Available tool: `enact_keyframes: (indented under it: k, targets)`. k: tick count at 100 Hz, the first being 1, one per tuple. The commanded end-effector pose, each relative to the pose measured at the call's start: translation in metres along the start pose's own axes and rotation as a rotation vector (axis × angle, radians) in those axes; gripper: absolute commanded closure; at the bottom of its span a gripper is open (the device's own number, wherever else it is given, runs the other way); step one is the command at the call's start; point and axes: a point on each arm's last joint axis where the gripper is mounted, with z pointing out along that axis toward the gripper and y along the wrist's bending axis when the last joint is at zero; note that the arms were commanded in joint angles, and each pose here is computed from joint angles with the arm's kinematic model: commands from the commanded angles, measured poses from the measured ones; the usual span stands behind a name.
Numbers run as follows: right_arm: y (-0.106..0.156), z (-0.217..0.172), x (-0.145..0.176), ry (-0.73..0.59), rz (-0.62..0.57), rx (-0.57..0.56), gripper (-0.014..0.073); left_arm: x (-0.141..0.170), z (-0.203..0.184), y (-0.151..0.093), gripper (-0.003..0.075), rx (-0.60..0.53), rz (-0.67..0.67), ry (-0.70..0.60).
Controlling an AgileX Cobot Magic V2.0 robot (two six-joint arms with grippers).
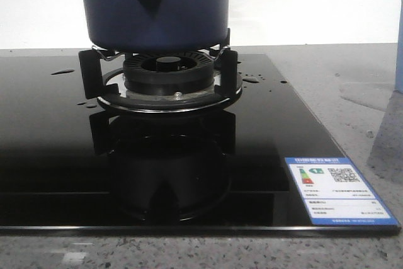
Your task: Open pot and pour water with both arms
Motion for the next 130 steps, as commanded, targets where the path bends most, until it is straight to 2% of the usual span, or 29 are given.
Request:
enact_keyframes:
  k: [1, 12, 29, 40, 53, 58, 59, 60, 65, 66, 69, 73, 83, 111, 130]
  targets:
    - [-0.004, -0.001, -0.013, -0.071, -0.009, 0.039, 0.0662, -0.01, 0.001, 0.0, 0.0739, 0.001, -0.047, -0.04]
    - [-0.004, -0.001, -0.013, -0.071, -0.009, 0.039, 0.0662, -0.009, 0.001, 0.003, 0.0739, -0.036, -0.02, -0.025]
    - [-0.004, -0.001, -0.013, -0.071, -0.009, 0.039, 0.0662, -0.008, 0.0, 0.016, 0.0739, -0.18, -0.017, -0.021]
    - [-0.004, -0.001, -0.013, -0.071, -0.009, 0.039, 0.0662, -0.008, -0.001, 0.021, 0.0739, -0.231, 0.021, -0.013]
    - [-0.004, -0.001, -0.013, -0.073, -0.009, 0.04, 0.0662, -0.002, -0.002, 0.024, 0.0739, -0.261, 0.145, 0.074]
    - [-0.004, -0.001, -0.013, -0.073, -0.009, 0.04, 0.0662, 0.002, -0.004, 0.027, 0.0739, -0.299, 0.153, 0.119]
    - [-0.004, -0.001, -0.013, -0.073, -0.009, 0.04, 0.0662, 0.002, -0.004, 0.028, 0.0739, -0.309, 0.117, 0.119]
    - [-0.004, -0.001, -0.013, -0.073, -0.009, 0.04, 0.0662, 0.004, -0.004, 0.029, 0.0739, -0.316, 0.153, 0.139]
    - [-0.004, -0.001, -0.013, -0.073, -0.009, 0.04, 0.0662, 0.007, -0.006, 0.032, 0.0739, -0.353, 0.162, 0.189]
    - [-0.004, -0.001, -0.013, -0.073, -0.009, 0.04, 0.0662, 0.008, -0.006, 0.033, 0.0739, -0.362, 0.127, 0.189]
    - [-0.004, -0.001, -0.013, -0.073, -0.009, 0.04, 0.0662, 0.01, -0.008, 0.036, 0.0739, -0.388, 0.167, 0.224]
    - [-0.004, -0.001, -0.013, -0.073, -0.009, 0.04, 0.0662, 0.012, -0.009, 0.038, 0.0739, -0.42, 0.142, 0.237]
    - [-0.004, -0.001, -0.013, -0.073, -0.009, 0.04, 0.0662, 0.018, -0.011, 0.043, 0.0739, -0.464, 0.193, 0.259]
    - [-0.004, -0.001, -0.013, -0.074, -0.009, 0.041, 0.0662, 0.054, -0.015, 0.05, 0.0739, -0.556, 0.09, 0.19]
    - [-0.004, -0.001, -0.013, -0.074, -0.009, 0.041, 0.0662, 0.08, -0.022, 0.048, 0.0739, -0.561, 0.036, 0.218]
